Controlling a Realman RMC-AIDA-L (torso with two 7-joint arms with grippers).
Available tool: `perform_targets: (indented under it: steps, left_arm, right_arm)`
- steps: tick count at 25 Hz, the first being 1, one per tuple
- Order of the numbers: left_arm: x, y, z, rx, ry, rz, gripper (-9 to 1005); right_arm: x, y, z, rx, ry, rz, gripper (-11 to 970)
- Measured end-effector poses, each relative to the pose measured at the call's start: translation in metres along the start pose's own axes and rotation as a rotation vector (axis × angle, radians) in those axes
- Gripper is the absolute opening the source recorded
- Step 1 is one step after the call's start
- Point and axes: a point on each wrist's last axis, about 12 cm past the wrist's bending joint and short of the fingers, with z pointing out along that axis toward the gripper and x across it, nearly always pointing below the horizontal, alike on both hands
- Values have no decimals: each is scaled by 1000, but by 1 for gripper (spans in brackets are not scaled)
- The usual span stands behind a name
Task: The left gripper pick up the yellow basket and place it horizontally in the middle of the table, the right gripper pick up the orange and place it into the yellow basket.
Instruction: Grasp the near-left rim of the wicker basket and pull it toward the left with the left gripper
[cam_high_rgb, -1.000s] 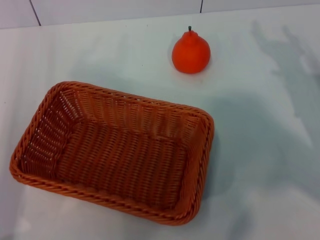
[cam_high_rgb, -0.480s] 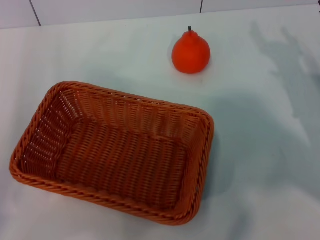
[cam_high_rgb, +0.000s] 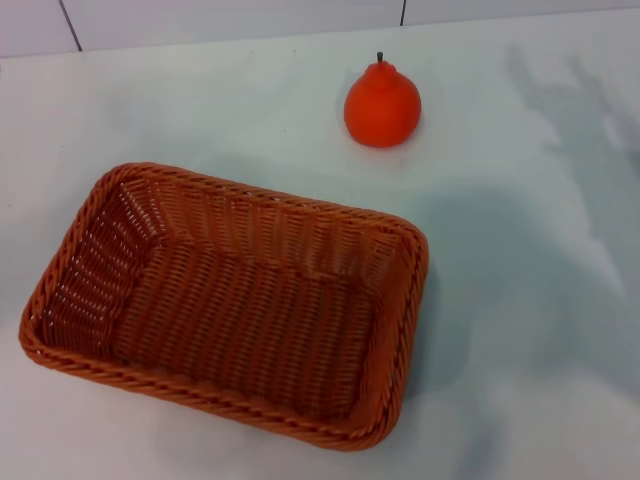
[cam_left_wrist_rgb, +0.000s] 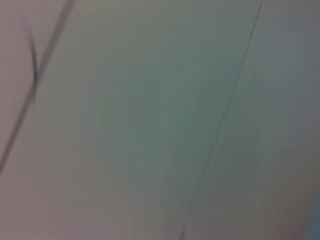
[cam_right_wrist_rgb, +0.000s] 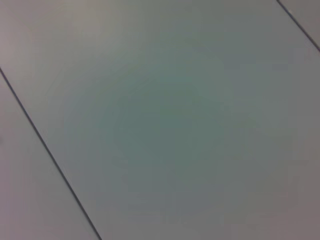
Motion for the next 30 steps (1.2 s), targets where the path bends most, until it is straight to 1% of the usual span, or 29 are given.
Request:
perform_targets:
  steps: [1,4,7,10,11,16,20,27,30]
  left_arm:
    - [-9,0,-2,-6,68,-1,609]
    - [-25,-3,-4,-38,206,-25,619]
    - [-27,-7,1,-78,344,-72,630]
    - [-21,-10,14,-82,472,-114,641]
    - [-18,-11,20,-84,524,-139,670]
    - [-10,-13,37,-105,617,-189,815]
    - [-6,-13,45,-133,671,-193,821]
    - [-4,-8,48,-188,704,-175,822]
    - [-1,-6,51,-221,743,-173,821]
  right_arm:
    - [0,0,0,-3,1,0,927]
    - [0,2,-1,-16,1,1,927]
    - [-1,3,0,-25,-8,2,927]
    - [-2,2,1,-27,-13,4,927]
    - [-2,2,1,-27,-13,4,927]
    - [-3,2,2,-32,-17,6,926]
    - [-3,3,2,-35,-19,6,926]
    - [-4,4,1,-42,-24,6,926]
    - [-4,4,1,-47,-28,6,925]
